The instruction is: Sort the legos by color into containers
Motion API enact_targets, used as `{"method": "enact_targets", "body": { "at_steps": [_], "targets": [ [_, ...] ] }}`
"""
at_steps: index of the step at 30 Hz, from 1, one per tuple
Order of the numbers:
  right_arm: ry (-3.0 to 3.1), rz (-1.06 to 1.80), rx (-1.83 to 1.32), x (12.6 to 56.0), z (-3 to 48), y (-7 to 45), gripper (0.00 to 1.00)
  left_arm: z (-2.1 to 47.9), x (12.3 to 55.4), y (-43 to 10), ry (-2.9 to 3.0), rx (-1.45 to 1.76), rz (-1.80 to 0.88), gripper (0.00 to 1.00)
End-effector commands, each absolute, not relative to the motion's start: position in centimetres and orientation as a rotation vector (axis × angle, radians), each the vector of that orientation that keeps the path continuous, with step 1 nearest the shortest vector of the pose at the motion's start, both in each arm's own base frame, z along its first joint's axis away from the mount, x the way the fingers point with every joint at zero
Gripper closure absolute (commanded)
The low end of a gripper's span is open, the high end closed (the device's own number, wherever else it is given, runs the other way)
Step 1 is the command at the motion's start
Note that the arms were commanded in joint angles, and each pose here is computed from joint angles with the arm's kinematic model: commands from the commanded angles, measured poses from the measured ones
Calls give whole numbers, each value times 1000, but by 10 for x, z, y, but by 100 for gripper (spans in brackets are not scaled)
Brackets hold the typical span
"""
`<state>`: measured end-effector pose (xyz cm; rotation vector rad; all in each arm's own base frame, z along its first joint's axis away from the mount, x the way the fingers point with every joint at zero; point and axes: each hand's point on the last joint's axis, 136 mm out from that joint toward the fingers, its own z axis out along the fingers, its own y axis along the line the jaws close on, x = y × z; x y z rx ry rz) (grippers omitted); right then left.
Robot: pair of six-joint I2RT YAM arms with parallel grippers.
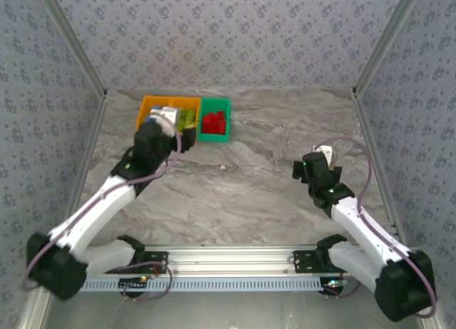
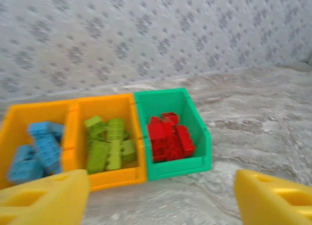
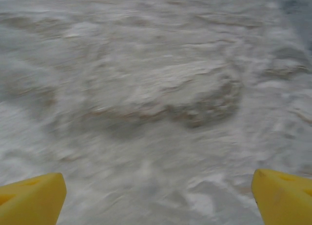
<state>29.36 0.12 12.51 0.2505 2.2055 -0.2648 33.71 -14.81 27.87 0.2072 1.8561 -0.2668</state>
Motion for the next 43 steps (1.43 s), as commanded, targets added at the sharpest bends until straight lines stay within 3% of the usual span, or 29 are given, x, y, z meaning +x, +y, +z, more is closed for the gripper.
{"method": "enact_targets", "body": {
  "at_steps": [1, 6, 14, 22, 26, 43],
  "targets": [
    [2081, -314, 367, 326, 138, -33, 0, 233, 320, -101, 1934, 132, -60, 15],
    [2043, -432, 240, 358, 116, -43, 0, 201, 311, -59, 1944, 86, 57, 1],
    [1959, -260, 172, 388, 93, -41, 0, 159, 327, -10, 1894, -20, 195, 1],
    [1950, -180, 145, 384, 84, -36, 0, 119, 376, 27, 1898, -163, 61, 1],
    [1945, -193, 144, 385, 86, -36, 0, 92, 401, 15, 1982, -67, -2, 1],
    [1967, -109, 63, 388, 83, -23, 0, 89, 398, 15, 1961, -77, 50, 1]
  ]
}}
